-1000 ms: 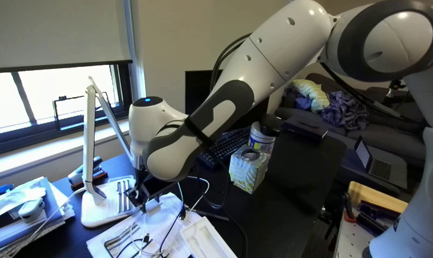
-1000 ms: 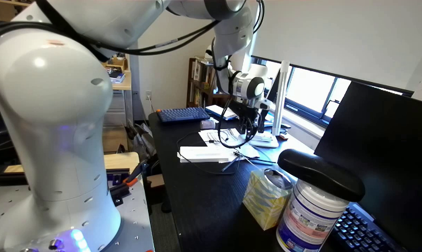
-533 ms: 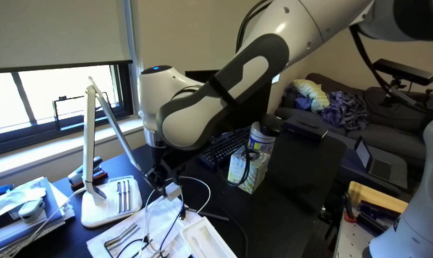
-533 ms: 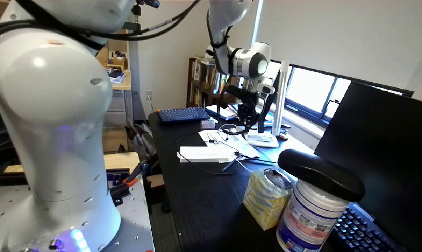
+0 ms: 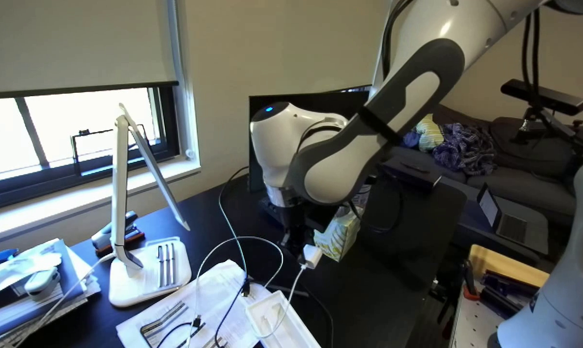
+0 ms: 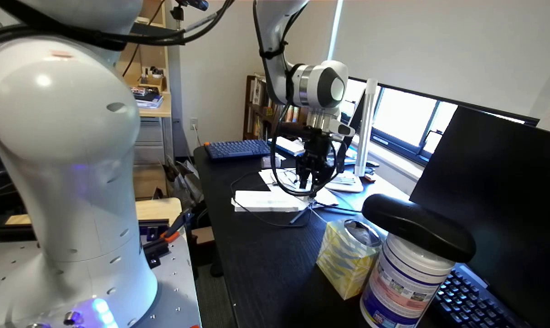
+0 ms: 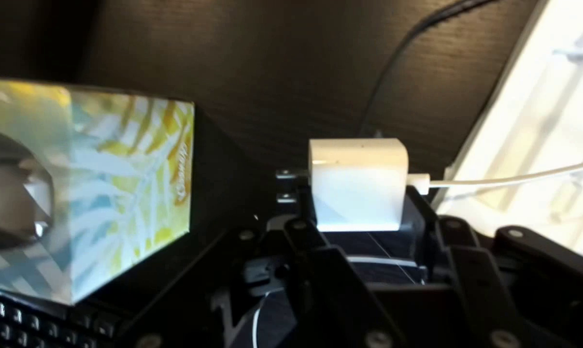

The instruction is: Put the charger head in front of the tissue box

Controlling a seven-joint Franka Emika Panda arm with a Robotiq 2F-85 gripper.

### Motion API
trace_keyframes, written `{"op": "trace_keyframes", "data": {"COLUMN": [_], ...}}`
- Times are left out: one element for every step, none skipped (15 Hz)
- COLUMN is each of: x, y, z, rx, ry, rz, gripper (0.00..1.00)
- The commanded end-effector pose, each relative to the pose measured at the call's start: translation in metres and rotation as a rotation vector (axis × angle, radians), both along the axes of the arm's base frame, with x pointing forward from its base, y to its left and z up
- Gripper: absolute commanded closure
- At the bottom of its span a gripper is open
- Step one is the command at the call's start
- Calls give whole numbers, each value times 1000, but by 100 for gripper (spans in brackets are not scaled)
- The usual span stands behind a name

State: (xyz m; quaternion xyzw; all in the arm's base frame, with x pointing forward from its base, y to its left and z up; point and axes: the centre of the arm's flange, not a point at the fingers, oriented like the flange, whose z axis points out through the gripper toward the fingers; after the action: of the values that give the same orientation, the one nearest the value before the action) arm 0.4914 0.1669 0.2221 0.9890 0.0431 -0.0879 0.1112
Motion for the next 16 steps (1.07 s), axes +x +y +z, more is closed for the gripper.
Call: {"op": "trace_keyframes", "data": {"x": [-50, -47, -31, -35, -37, -37, -37, -37, -42, -49, -56, -66, -74, -83, -92, -99], "y": [-49, -53, -36, -44, -49, -50, -49, -48, -48, -55, -67, -84, -99, -115, -135, -152], "z": [5, 6, -9, -8, -6, -4, -2, -2, -4, -8, -13, -18, -24, -30, -35, -39], "rx": [-4, 33, -4, 0, 2, 3, 4, 5, 2, 0, -6, -18, -28, -40, -55, -62], "ry": [58, 71, 67, 75, 75, 73, 71, 70, 83, 111, 129, 149, 168, 176, 188, 201], "rz": [76, 46, 28, 29, 27, 27, 28, 30, 40, 47, 51, 43, 29, 8, -20, -34], "gripper": [80, 80, 55, 55, 55, 55, 55, 80, 80, 80, 80, 80, 80, 80, 80, 80]}}
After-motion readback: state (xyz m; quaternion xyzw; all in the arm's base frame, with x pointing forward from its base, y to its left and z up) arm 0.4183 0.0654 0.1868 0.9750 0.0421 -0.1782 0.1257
